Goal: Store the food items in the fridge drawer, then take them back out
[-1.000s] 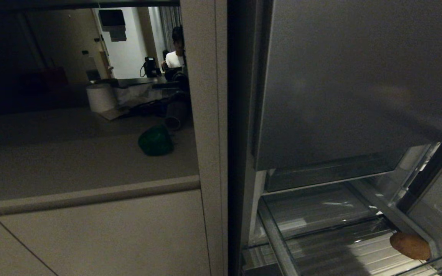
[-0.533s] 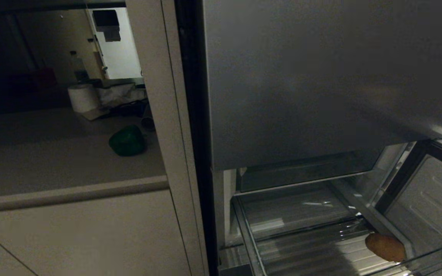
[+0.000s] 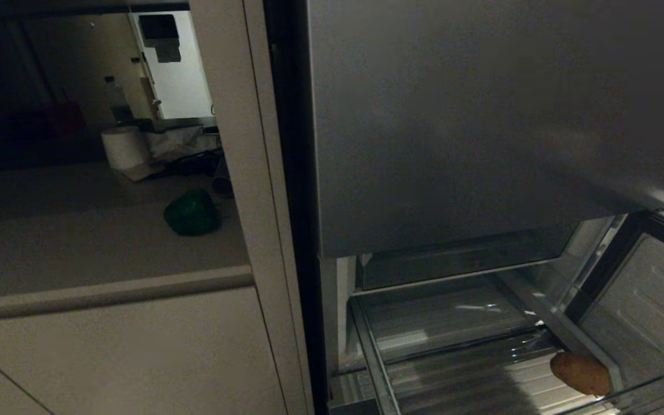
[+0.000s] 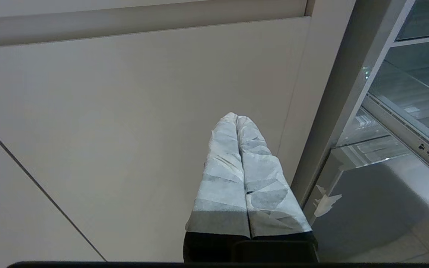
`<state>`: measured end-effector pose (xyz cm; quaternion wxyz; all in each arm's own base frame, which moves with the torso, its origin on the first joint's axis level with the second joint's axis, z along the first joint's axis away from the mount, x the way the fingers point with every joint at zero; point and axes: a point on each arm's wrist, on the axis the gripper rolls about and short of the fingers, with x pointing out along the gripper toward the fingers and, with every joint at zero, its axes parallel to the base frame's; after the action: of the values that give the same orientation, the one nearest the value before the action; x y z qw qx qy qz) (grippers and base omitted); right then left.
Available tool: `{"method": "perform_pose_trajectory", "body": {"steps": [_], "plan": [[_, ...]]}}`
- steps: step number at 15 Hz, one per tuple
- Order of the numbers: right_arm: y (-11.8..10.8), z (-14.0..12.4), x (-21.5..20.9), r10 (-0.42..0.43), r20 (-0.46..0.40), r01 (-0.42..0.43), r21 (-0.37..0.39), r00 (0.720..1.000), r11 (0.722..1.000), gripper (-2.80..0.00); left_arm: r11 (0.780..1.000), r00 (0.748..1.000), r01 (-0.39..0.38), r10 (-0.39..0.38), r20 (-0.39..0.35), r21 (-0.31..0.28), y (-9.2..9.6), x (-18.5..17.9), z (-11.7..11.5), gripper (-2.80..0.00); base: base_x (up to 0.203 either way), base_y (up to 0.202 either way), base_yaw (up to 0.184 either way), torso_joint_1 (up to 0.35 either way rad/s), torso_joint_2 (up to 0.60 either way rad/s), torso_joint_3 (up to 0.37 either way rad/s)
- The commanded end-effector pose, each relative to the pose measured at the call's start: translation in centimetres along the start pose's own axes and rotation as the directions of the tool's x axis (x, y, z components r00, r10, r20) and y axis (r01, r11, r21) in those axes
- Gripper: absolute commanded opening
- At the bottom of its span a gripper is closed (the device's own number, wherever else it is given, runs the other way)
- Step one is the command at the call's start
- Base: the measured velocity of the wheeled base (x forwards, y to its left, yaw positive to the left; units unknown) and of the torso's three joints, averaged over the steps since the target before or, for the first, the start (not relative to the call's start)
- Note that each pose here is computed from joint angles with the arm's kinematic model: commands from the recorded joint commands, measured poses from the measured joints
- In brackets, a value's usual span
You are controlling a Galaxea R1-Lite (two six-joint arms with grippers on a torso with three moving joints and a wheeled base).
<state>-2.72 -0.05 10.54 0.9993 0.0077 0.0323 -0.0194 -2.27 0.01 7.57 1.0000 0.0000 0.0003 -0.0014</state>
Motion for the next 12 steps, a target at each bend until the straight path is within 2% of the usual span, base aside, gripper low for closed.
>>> {"method": "perform_pose_trajectory", "body": {"steps": [1, 2, 4, 6, 7, 8, 12], "plan": [[0.1, 3.1, 1.9, -0.007, -0.208, 0.010, 0.011, 0.978, 1.000, -2.80, 1.000, 1.000, 0.000, 0.000, -0.001, 0.000, 0.0, 0.0, 0.0, -2.80, 0.000, 0.000, 0.000, 0.000, 0.00, 0.000], [0.2, 4.1, 3.5, -0.014, -0.307, 0.022, 0.020, 0.951, 1.000, -2.80, 1.000, 1.000, 0.000, 0.000, 0.000, 0.000, 0.0, 0.0, 0.0, -2.80, 0.000, 0.000, 0.000, 0.000, 0.00, 0.000], [0.2, 5.5, 7.5, -0.047, -0.472, 0.065, 0.021, 0.881, 0.998, -2.80, 1.000, 1.000, 0.000, 0.000, -0.001, 0.000, 0.0, 0.0, 0.0, -2.80, 0.000, 0.000, 0.000, 0.000, 0.00, 0.000], [0.1, 6.1, 11.4, -0.072, -0.557, 0.076, -0.016, 0.827, 0.997, -2.80, 1.000, 1.000, 0.000, 0.000, -0.001, 0.000, 0.0, 0.0, 0.0, -2.80, 0.000, 0.000, 0.000, 0.000, 0.00, 0.000], [0.0, 6.2, 13.4, -0.083, -0.576, 0.076, -0.036, 0.813, 0.996, -2.80, 1.000, 1.000, 0.000, 0.000, -0.001, 0.000, 0.0, 0.0, 0.0, -2.80, 0.000, 0.000, 0.000, 0.000, 0.00, 0.000], [-0.1, 6.1, 15.0, -0.090, -0.594, 0.071, -0.056, 0.799, 0.996, 0.00, 1.000, 1.000, 0.000, 0.000, -0.001, 0.000, 0.0, 0.0, 0.0, -2.80, 0.000, 0.000, 0.000, 0.000, 0.00, 0.000], [-0.9, 4.7, 19.5, -0.117, -0.682, 0.048, -0.119, 0.722, 0.992, 0.00, 1.000, 1.000, 0.000, 0.000, -0.001, 0.000, 0.0, 0.0, 0.0, -2.80, 0.000, 0.000, 0.000, 0.000, 0.00, 0.000]]}}
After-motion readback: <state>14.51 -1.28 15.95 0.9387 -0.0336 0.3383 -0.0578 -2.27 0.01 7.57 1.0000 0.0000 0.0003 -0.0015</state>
